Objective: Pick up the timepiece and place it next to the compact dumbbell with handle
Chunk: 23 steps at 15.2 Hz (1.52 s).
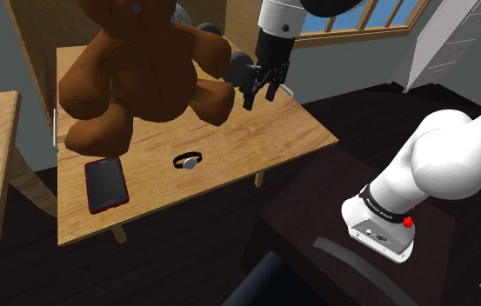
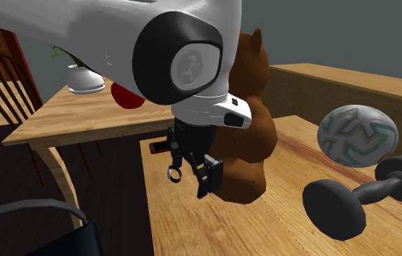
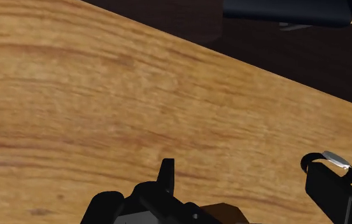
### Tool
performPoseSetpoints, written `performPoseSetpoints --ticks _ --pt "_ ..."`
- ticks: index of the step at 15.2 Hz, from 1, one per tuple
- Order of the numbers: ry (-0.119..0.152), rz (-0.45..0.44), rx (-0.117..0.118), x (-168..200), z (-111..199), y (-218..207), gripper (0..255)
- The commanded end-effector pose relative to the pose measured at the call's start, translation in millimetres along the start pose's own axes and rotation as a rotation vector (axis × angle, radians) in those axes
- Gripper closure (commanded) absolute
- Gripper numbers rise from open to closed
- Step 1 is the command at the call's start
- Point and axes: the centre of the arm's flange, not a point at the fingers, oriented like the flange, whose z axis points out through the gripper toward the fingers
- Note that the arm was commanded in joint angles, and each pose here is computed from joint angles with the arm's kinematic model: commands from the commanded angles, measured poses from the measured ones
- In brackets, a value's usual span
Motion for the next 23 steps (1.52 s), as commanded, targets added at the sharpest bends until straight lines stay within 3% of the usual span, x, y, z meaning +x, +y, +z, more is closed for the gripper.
performPoseSetpoints --ticks 1,16,23 --pt "-0.007 0.010 0.014 11.7 14.1 -18.9 0" --pt "-0.063 0.076 0.106 90.4 104.9 -166.1 0" --pt "-0.064 0.077 0.107 89.7 137.5 -171.6 0"
